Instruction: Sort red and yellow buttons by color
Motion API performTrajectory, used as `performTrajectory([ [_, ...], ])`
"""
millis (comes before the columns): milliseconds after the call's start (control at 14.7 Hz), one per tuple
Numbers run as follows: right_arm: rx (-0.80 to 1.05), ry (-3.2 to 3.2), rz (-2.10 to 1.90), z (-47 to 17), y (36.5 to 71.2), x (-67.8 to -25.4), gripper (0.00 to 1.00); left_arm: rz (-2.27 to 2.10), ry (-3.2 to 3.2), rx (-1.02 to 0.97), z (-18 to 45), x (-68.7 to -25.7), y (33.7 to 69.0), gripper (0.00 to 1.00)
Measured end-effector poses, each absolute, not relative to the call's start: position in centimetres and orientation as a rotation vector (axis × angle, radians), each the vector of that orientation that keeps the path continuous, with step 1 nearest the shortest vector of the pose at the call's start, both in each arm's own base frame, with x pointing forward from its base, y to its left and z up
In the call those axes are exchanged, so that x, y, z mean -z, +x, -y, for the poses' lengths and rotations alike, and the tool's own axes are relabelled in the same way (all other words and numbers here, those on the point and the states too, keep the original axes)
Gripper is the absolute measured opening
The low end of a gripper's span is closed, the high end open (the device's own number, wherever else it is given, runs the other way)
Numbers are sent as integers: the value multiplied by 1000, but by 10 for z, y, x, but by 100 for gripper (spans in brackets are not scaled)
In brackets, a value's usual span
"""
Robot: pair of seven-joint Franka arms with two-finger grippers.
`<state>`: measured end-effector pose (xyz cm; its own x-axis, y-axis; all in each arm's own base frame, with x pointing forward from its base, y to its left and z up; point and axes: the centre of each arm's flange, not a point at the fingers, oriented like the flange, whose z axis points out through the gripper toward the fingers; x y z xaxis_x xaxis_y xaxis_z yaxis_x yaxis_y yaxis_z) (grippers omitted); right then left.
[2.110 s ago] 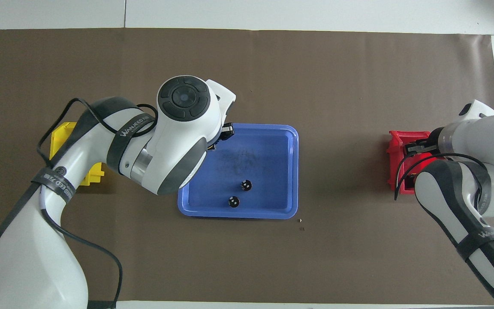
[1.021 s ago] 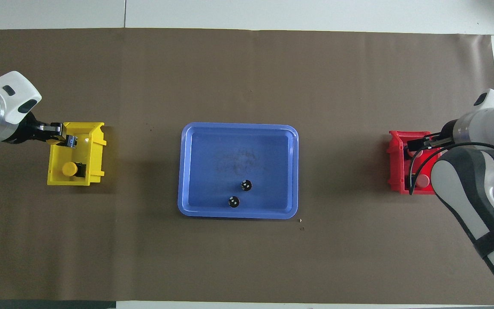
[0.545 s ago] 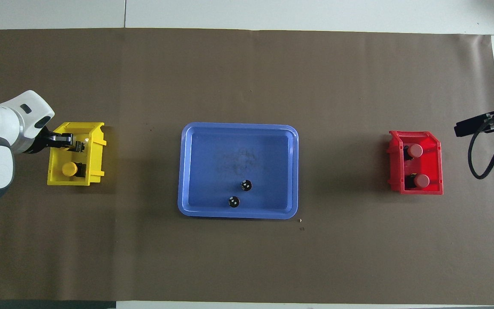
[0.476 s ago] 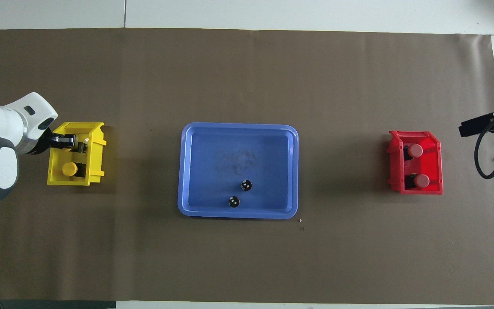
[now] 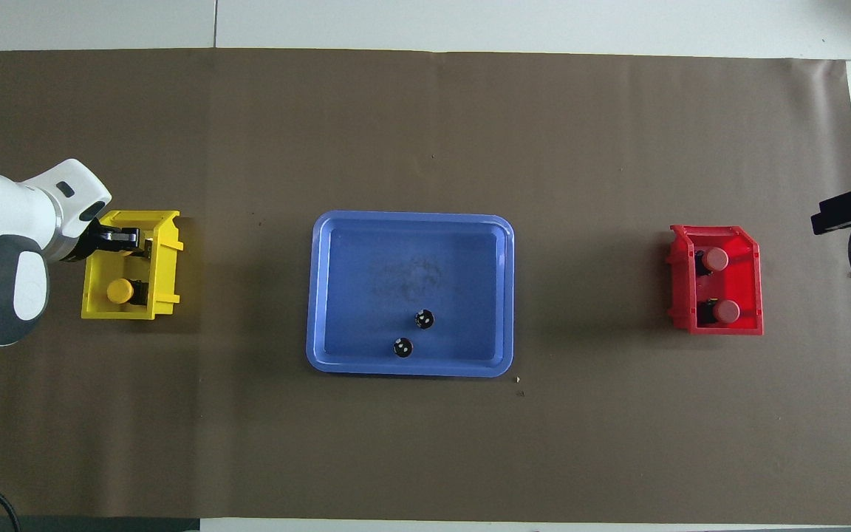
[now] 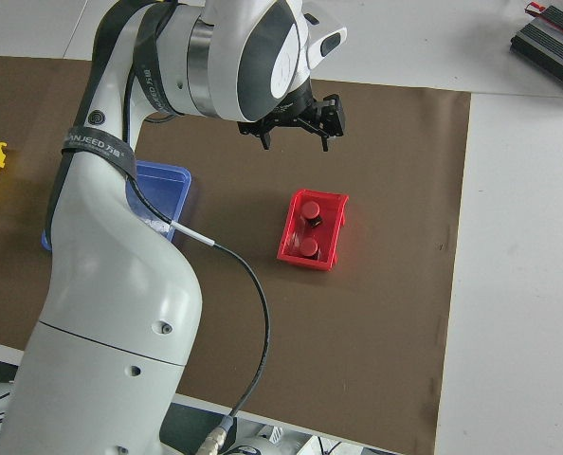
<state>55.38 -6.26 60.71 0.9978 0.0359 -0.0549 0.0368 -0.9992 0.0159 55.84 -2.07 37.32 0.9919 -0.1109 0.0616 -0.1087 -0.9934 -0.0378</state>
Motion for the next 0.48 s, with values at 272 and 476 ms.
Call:
performTrajectory([
  [272, 88, 3122, -31, 69, 553, -607, 100, -171, -3099, 111, 22, -395, 569, 64],
  [476, 91, 3122, -37, 67, 553, -607, 100, -182, -3096, 73, 27, -468, 587, 96],
])
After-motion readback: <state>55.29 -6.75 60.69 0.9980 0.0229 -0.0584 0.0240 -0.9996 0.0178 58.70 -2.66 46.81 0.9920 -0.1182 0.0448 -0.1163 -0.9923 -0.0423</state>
